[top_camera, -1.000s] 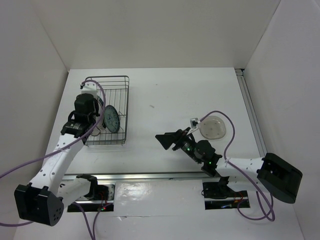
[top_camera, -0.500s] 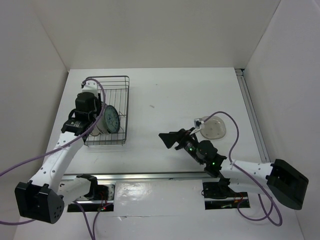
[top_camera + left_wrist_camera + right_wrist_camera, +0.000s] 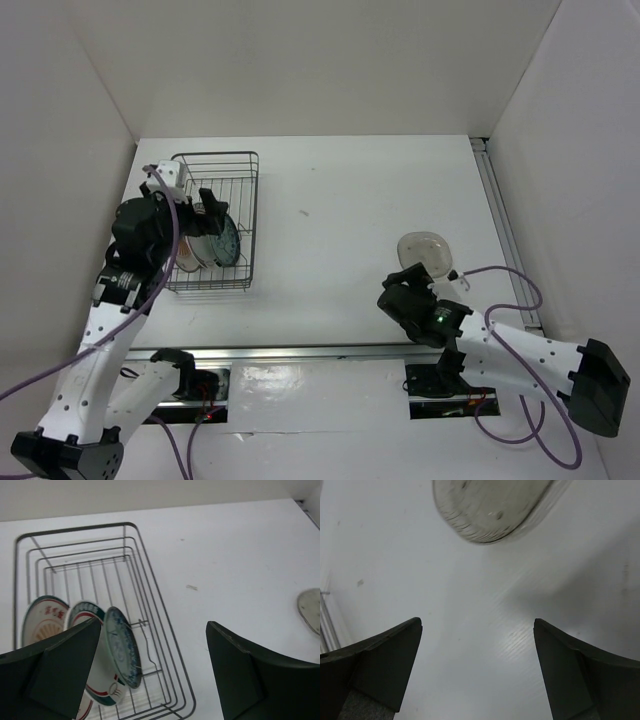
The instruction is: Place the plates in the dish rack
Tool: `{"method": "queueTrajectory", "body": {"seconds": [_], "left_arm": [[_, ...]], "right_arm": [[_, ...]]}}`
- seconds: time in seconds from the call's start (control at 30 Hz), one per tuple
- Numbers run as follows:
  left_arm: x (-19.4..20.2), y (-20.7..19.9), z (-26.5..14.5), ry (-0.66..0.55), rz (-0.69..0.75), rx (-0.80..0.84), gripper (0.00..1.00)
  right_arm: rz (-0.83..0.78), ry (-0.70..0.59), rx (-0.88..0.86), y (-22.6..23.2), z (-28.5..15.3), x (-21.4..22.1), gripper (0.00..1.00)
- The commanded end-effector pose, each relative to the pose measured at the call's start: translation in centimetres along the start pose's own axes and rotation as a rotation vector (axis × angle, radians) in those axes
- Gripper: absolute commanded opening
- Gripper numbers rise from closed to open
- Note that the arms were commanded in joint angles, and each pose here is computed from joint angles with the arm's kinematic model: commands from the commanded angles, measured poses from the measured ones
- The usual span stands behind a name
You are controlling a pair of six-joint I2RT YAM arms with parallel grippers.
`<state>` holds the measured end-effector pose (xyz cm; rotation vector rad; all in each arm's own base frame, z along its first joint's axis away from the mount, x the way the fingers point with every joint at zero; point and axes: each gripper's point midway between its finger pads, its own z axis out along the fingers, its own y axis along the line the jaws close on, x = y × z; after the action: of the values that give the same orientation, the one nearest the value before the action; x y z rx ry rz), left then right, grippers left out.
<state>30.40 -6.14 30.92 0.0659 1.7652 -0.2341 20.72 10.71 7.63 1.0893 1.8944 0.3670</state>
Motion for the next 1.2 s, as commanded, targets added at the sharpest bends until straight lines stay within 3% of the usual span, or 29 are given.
{"method": "queueTrajectory", "body": {"seconds": [0.0,0.27,0.43,0.6,0.87,0.97,1.07,1.13,1.17], "left_arm": [[-0.7,-3.9,0.5,0.008,-0.021,0.214,1.00],[-0.4,-4.8,0.6,0.034,-0.033,0.270,1.00],[-0.9,-5.6,0.3,0.012,-0.036,0.312,1.00],[-0.7,-6.4,-0.1,0.019,-0.035,0.365,1.00],[-1.0,-6.7,-0.5,0.004,-0.040,0.377,1.00],[-1.0,-6.7,-0.5,0.004,-0.040,0.377,1.00],[-0.8,-6.5,-0.6,0.003,-0.040,0.368,1.00],[-1.0,-6.6,-0.8,-0.004,-0.048,0.369,1.00],[-1.0,-6.6,-0.8,-0.004,-0.048,0.369,1.00]], "right_arm": [[0.100,-0.181,0.110,-3.1,0.2,-3.5,1.00],[0.205,-0.298,0.135,-3.7,1.7,-5.0,0.92],[0.218,-0.339,0.179,-4.8,3.4,-5.5,0.82],[0.266,-0.307,0.201,-4.3,5.7,-5.6,0.75],[0.220,-0.205,0.336,-6.6,8.4,-5.0,0.75],[0.210,-0.183,0.351,-7.0,8.7,-4.7,0.68],[0.193,-0.184,0.379,-8.2,8.8,-5.0,0.51],[0.205,-0.188,0.381,-8.5,8.9,-5.4,0.28],[0.202,-0.175,0.395,-9.1,8.9,-5.2,0.25]]}}
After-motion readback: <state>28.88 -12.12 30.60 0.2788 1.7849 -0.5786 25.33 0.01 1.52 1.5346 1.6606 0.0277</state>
